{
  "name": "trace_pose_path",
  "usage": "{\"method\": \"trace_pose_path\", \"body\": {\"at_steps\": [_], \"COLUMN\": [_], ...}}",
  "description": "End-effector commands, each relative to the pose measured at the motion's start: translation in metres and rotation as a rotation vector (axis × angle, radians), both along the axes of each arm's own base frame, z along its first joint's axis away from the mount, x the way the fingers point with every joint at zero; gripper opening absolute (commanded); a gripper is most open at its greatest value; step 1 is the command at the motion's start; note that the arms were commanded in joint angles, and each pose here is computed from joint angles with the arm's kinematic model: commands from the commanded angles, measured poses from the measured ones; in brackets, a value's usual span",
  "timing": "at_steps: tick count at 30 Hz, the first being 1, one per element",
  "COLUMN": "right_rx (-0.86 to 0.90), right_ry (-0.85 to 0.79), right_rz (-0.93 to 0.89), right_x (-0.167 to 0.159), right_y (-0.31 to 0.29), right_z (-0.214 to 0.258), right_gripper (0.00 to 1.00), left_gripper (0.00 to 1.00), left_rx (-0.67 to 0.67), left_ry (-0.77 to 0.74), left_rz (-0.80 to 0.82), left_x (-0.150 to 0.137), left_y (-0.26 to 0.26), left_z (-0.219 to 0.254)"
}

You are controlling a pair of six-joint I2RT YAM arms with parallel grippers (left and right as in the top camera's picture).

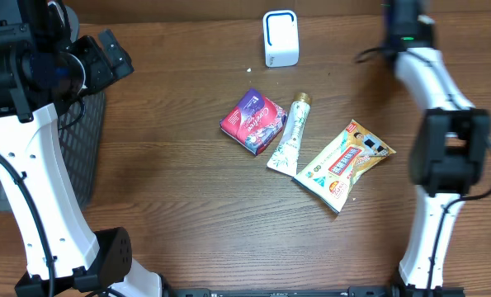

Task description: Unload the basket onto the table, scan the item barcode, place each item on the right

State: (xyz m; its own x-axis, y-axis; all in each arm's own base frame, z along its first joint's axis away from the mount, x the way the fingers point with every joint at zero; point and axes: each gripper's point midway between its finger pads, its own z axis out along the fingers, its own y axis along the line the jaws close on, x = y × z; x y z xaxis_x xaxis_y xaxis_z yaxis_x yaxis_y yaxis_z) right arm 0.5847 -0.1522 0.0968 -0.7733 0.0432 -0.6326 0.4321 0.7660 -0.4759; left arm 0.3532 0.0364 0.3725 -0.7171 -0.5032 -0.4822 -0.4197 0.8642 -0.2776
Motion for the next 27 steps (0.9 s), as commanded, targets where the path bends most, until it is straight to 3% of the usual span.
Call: {"method": "trace_pose_path", "body": {"at_steps": [1,5,9,15,21,22,23,24,25,27], "right_rx": [0.269,0.483,0.568,0.593,0.591,0.59,0.589,0.587,0.586,0.585], "right_ry": [-0.153,-0.144,-0.194,-0.199,-0.212,-0.215,-0.218,-0.221,-0.221,-0.221], "right_rz": [-0.163,-0.206,-0.396,-0.566,-0.636,-0.641,-0.645,-0.646,-0.648,-0.65], "right_x": [-0.013,-0.039,-0.077,-0.132,-0.159,-0.161,-0.162,-0.163,-0.163,-0.164], "right_y": [-0.044,-0.087,-0.142,-0.202,-0.232,-0.234,-0.236,-0.238,-0.239,-0.239], "right_z": [0.002,-0.018,-0.025,-0.033,-0.034,-0.034,-0.034,-0.033,-0.033,-0.033], "right_gripper": [0.04,0.04,0.04,0.04,0.04,0.09,0.2,0.38,0.65,0.82], "left_gripper": [1.0,1.0,1.0,1.0,1.0,0.99,1.0,1.0,1.0,1.0], "left_rx": [0.003,0.003,0.003,0.003,0.003,0.003,0.003,0.003,0.003,0.003], "left_ry": [0.002,0.002,0.002,0.002,0.002,0.002,0.002,0.002,0.002,0.002], "left_rz": [0.005,0.005,0.005,0.005,0.005,0.005,0.005,0.005,0.005,0.005], "left_x": [0.0,0.0,0.0,0.0,0.0,0.0,0.0,0.0,0.0,0.0], "left_y": [0.001,0.001,0.001,0.001,0.001,0.001,0.001,0.001,0.001,0.001], "left_z": [-0.001,-0.001,-0.001,-0.001,-0.001,-0.001,-0.001,-0.001,-0.001,-0.001]}}
